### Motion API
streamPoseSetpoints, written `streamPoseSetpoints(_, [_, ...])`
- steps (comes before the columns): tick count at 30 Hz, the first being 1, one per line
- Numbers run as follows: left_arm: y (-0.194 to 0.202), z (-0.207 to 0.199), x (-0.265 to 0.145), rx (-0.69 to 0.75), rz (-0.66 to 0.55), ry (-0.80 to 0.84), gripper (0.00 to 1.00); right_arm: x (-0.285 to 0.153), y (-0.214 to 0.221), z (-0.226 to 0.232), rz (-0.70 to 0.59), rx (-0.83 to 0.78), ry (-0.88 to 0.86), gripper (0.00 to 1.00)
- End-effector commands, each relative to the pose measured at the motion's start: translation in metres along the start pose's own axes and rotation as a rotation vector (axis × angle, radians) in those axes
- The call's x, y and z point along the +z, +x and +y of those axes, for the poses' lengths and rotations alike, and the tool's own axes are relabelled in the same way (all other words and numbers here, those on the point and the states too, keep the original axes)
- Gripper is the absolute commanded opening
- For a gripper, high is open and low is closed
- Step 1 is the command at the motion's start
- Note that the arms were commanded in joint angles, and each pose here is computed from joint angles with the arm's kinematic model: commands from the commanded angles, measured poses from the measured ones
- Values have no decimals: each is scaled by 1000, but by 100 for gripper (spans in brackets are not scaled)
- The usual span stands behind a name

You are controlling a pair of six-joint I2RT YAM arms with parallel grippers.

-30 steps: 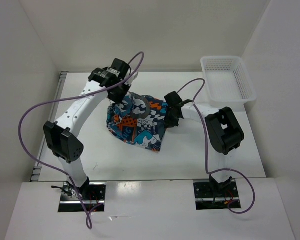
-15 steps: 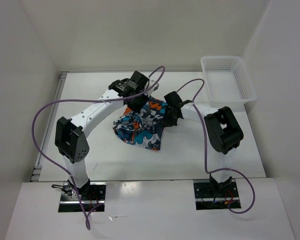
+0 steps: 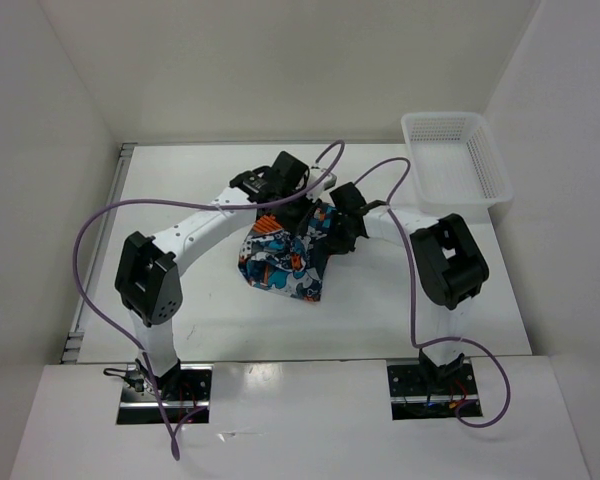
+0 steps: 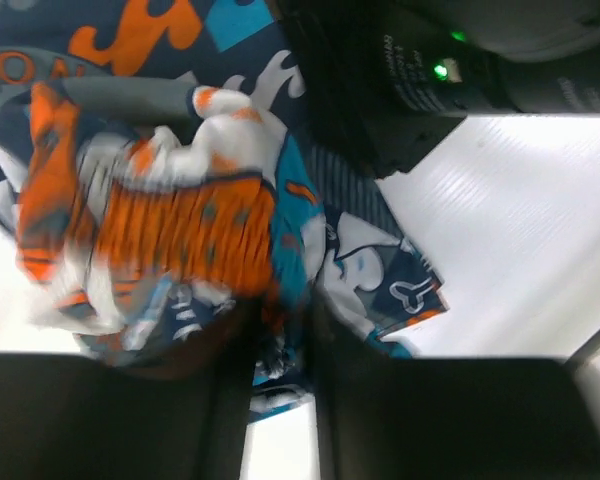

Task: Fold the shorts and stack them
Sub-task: Fold the shorts

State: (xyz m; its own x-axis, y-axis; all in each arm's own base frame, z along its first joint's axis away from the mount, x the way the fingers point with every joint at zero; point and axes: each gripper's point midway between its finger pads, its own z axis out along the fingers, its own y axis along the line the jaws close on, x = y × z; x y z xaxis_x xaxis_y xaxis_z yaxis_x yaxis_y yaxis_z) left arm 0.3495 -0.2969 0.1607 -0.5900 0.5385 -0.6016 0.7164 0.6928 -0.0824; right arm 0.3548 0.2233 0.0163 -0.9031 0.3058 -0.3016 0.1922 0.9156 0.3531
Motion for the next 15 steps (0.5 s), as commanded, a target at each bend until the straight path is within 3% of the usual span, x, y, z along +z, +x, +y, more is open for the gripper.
streamPoseSetpoints(1, [-9, -6, 9, 11, -31, 38, 37, -14, -6, -27, -29, 18, 68, 33])
streamPoseSetpoints(2, [-9, -6, 9, 11, -31, 38, 43, -20, -4, -31, -33, 18, 79, 44])
streamPoseSetpoints(3, [-8, -4, 6, 11, -28, 23, 50, -35, -17, -32, -75, 36, 71, 62])
streamPoseSetpoints(5, [-14, -5, 0, 14, -48, 21, 70, -46, -15, -42, -80, 48, 93, 76])
streamPoseSetpoints(8, [-14, 2, -5, 0, -50, 19, 78, -67, -19, -53, -109, 65, 100, 78])
streamPoseSetpoints(11, [-24, 0, -18, 1, -89, 36, 78, -87, -21, -58, -142, 63, 106, 78])
streamPoseSetpoints(15, [-33, 10, -35, -14, -133, 25, 76, -104, -22, -57, -164, 63, 100, 70])
